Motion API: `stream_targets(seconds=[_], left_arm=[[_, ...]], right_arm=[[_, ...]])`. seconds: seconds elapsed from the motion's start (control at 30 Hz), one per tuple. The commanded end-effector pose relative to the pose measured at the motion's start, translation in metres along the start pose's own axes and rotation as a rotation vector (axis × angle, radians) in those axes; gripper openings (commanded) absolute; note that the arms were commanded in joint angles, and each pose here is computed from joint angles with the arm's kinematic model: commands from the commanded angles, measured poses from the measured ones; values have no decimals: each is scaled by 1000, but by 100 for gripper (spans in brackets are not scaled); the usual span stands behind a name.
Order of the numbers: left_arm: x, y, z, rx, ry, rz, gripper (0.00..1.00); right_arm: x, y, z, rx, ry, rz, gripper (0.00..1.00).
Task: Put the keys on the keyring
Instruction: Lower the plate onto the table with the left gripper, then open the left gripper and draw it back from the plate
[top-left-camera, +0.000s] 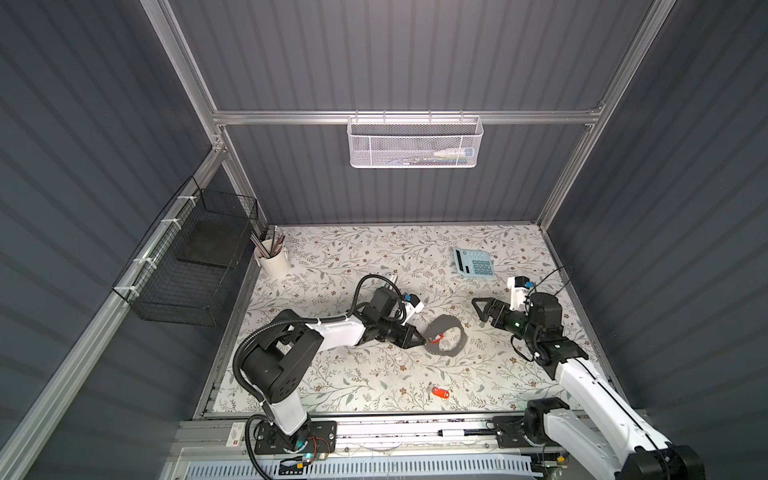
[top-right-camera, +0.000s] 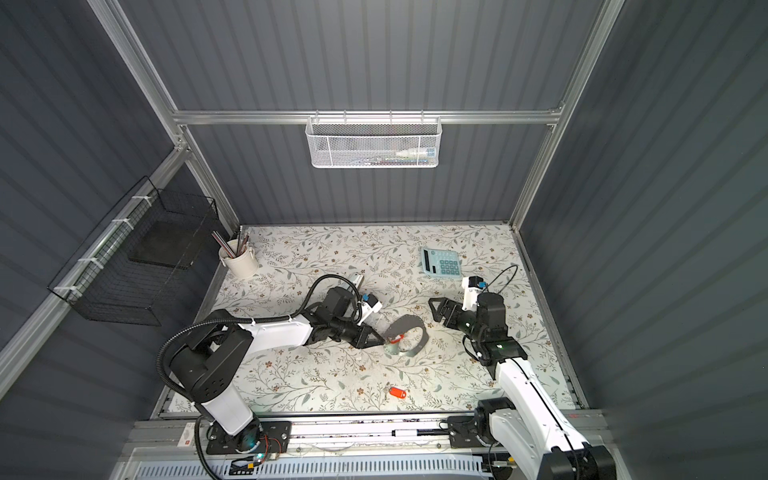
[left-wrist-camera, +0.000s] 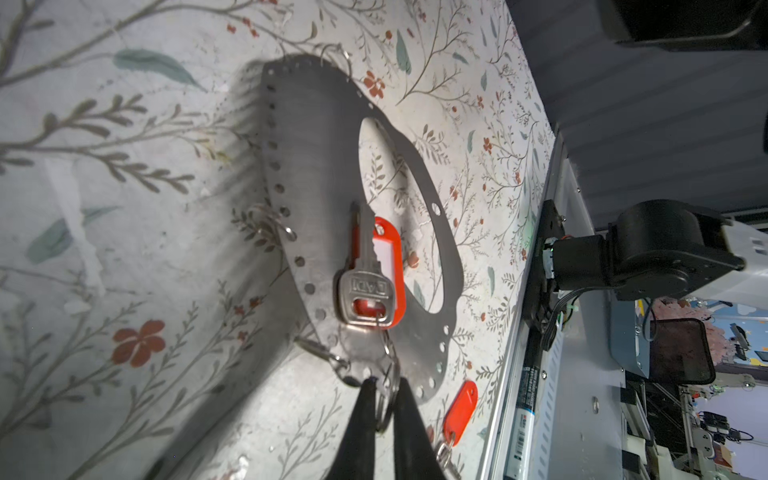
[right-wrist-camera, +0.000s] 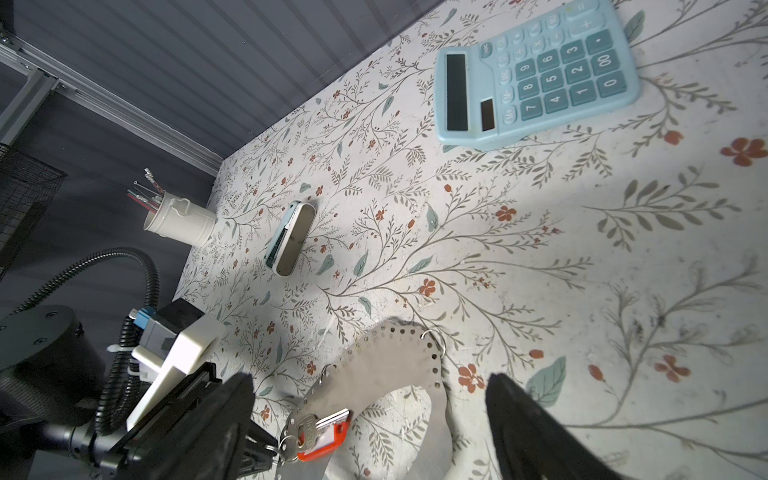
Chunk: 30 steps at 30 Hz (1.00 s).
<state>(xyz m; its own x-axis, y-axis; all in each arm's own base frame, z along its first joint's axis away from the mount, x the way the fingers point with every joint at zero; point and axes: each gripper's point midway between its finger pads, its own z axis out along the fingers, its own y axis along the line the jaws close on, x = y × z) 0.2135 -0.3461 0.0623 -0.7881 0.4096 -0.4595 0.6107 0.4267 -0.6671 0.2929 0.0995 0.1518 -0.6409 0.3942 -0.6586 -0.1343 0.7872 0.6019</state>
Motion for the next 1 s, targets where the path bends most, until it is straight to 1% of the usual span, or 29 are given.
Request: stream_targets(seconds=[0.0,0.1,0.13,0.23,0.3,0.47,0.53,0.6,0.7,0.87,0.9,0.97], left_arm=[[15,14,2,-37,34,-39,16],[21,23,0,-65,38,-66,20],[24,25,-1,-75,41,-71,23],[26,27,-3,-88,38,-84,25],[22,26,-7,-99,10,-89,29],[-3,22,-26,-122,-115,-108,42],[-11,20,-31,-129,-135,-108,45],[-19,20,-35,-150,-133,-127,46],[-29,17,-38,-166,-107,-162,46],[-49,18,-58,-152,-209,-219,50],[-51,18,-62,-144,-222,-224,52],[-54,17,-71,-119,-262,-241,59]], right_arm=[[1,0,2,-14,2,10,89],[2,-1,3,-12,6,11,89],[1,-1,3,-12,3,11,88],[1,-1,5,-10,9,17,87],[2,-1,6,-13,18,17,87],[4,-1,7,-12,37,13,86],[6,0,8,-15,48,10,86],[8,1,9,-13,63,6,85],[13,9,12,-30,93,-41,82],[34,30,24,-52,202,-166,79],[39,33,27,-57,225,-189,79],[52,42,33,-64,280,-247,78]])
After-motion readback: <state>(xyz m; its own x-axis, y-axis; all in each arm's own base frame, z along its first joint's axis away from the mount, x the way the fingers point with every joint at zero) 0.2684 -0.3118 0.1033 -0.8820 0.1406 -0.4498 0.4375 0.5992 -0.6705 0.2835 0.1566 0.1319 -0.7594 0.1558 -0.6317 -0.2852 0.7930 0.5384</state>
